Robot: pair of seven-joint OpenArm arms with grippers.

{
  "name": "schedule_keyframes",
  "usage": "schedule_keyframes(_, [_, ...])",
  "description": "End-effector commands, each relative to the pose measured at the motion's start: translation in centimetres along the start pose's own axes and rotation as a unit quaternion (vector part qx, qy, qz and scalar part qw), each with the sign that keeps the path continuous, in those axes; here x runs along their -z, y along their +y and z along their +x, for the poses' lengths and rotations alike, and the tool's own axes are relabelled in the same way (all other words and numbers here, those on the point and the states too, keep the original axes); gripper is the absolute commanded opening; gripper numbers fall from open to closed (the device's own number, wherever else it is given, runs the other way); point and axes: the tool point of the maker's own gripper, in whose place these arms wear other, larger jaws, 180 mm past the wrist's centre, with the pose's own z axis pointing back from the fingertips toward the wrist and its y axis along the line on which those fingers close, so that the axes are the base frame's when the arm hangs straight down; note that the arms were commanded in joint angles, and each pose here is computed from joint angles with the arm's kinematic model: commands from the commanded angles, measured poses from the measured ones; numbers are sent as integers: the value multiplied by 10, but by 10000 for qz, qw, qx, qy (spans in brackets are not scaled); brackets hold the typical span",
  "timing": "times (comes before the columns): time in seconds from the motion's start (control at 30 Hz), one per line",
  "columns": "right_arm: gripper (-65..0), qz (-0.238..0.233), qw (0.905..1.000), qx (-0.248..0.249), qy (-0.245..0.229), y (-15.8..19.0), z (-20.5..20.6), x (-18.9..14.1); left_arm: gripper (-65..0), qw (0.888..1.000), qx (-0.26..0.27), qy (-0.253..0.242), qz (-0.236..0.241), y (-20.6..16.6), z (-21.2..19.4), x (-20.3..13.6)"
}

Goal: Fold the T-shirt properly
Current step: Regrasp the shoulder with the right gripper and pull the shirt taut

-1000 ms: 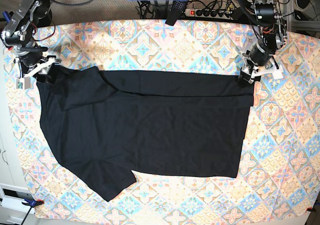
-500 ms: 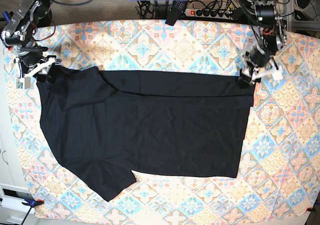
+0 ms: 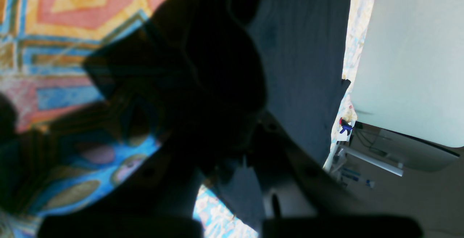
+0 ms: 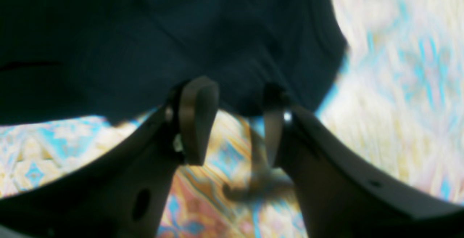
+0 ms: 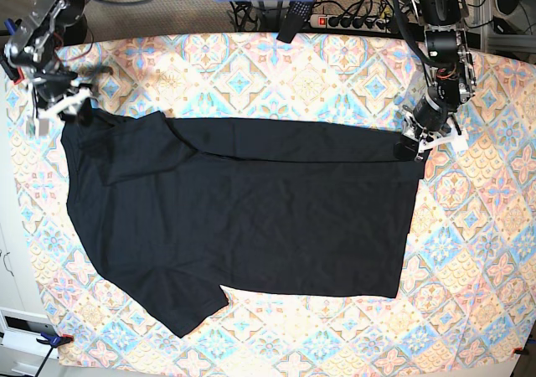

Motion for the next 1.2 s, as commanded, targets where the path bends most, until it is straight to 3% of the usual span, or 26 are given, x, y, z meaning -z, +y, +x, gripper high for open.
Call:
schedule_keyframes(0.0, [-405, -52, 9999, 21, -154, -7, 8, -4, -650, 10000, 6, 29, -72, -5, 1, -1])
schedule_keyframes(0.1, [-405, -55, 9997, 210, 114, -13, -8, -1, -650, 10000, 13, 32, -21, 0, 1, -3])
schedule_keyframes(0.3, [-404, 324, 9954, 889, 132, -6, -20, 15, -650, 10000, -4, 38, -8, 2, 0, -4])
schedule_keyframes(0.47, [-333, 485, 9901, 1311, 122, -1, -19, 37, -650, 10000, -7, 26, 9, 3, 1, -5])
schedule_keyframes(0.57, [-330, 416, 9871, 1536, 201, -9, -31, 37, -650, 10000, -20, 38, 40, 7, 0, -7])
schedule_keyframes(0.7, [-331, 442, 9828, 1757, 357, -8, -46, 43, -650, 10000, -25, 45, 61, 9, -1, -8])
schedule_keyframes(1.17, [-332, 788, 9771, 1977, 16, 12, -5, 73, -650, 9999, -26, 60, 82, 11, -3, -8])
